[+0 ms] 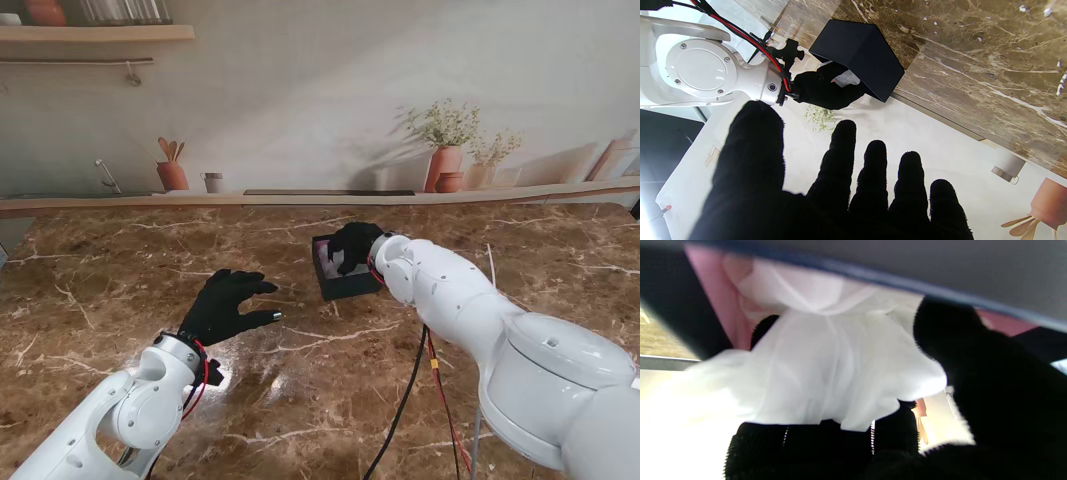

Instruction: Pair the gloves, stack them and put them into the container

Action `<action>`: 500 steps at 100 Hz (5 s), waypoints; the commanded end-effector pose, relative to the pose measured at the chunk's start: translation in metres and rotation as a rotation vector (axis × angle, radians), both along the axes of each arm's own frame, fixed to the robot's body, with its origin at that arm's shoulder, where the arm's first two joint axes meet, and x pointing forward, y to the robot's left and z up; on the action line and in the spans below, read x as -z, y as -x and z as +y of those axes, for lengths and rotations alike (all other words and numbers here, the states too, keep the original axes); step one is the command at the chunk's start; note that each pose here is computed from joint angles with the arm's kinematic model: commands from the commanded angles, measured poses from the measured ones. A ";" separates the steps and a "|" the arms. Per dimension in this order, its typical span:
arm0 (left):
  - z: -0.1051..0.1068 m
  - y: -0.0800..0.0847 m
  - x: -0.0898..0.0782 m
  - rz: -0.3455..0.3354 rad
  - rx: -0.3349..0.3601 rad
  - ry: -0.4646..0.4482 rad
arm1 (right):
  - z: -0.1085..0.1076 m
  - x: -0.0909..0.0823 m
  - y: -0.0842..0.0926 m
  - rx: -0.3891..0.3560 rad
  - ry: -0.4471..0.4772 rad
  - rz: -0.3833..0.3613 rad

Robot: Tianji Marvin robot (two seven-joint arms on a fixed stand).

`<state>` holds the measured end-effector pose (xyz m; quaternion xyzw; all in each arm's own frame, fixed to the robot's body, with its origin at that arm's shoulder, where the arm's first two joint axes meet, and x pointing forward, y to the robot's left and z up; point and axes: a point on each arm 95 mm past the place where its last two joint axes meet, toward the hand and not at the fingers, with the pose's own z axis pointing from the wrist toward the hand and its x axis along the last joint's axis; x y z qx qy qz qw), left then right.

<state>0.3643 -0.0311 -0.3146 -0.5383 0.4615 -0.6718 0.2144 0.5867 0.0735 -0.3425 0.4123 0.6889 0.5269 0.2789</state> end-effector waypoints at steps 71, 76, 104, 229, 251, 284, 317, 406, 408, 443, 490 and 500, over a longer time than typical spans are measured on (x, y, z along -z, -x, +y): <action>-0.001 -0.001 0.003 -0.013 0.007 0.000 | -0.022 -0.046 0.020 0.025 -0.045 -0.133; 0.000 -0.002 0.003 -0.015 0.007 -0.001 | -0.023 -0.049 0.022 0.042 -0.069 -0.151; 0.000 -0.002 0.004 -0.011 0.009 0.000 | -0.029 -0.059 0.029 0.076 -0.150 -0.214; 0.000 -0.002 0.003 -0.003 0.024 0.005 | -0.006 -0.025 0.020 0.098 -0.131 -0.274; 0.000 -0.002 0.003 0.002 0.024 0.005 | 0.004 -0.018 0.013 0.065 -0.078 -0.232; 0.002 -0.001 0.003 0.006 0.018 0.005 | 0.007 -0.001 0.009 0.074 0.030 -0.085; 0.003 -0.001 0.004 0.005 0.009 0.007 | 0.004 0.007 0.009 0.071 0.070 0.079; 0.003 -0.004 0.002 -0.011 0.006 0.020 | -0.014 -0.027 0.018 0.088 -0.019 0.089; 0.002 -0.005 0.002 -0.011 0.007 0.020 | -0.014 -0.029 0.019 0.089 -0.022 0.085; -0.002 -0.012 0.001 -0.010 0.005 0.036 | -0.029 -0.045 0.042 0.146 -0.176 -0.027; -0.015 -0.031 0.002 -0.011 0.010 0.106 | -0.064 -0.035 0.092 0.241 -0.384 -0.167; -0.019 -0.035 0.002 -0.015 0.011 0.126 | -0.071 -0.030 0.101 0.256 -0.430 -0.191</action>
